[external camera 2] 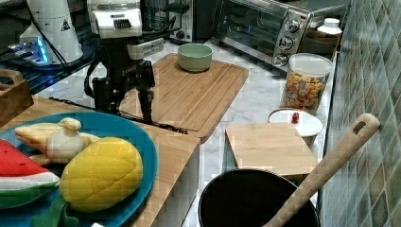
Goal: Open the drawer.
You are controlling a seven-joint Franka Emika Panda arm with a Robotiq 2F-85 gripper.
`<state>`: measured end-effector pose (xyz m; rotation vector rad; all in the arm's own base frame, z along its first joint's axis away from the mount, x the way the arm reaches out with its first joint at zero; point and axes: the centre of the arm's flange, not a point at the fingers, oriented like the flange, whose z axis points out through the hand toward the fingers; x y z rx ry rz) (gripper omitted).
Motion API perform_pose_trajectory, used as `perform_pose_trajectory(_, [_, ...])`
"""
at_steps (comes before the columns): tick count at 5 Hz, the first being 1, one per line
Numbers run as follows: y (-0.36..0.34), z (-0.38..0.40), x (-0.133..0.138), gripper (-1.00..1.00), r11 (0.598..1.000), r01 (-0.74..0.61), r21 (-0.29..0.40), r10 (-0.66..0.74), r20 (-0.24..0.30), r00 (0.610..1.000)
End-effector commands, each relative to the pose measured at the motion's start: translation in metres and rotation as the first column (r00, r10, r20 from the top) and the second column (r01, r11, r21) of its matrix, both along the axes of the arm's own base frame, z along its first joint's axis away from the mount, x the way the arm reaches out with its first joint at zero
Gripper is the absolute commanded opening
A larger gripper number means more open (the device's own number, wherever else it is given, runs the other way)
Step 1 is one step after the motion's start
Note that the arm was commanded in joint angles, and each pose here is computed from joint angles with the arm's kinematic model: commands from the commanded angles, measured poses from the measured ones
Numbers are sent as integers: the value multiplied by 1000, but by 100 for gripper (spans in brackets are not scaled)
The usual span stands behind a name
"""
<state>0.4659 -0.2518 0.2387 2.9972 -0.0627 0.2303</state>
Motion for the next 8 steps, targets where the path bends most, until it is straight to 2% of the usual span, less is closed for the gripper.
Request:
perform_pose_trajectory(1, [197,-4,29,100,979,-188,74,194,-90,977])
perform_pose_trajectory(2, [228,7,22,100,958,-262,114,276,-134,952])
perform_pose_trajectory(3, [253,16,10,100,956,-262,131,280,-141,950])
perform_pose_trajectory(5, [278,24,-4,100,964,-246,104,257,-112,960])
perform_pose_trajectory(8, [278,24,-4,100,964,-246,104,257,-113,960])
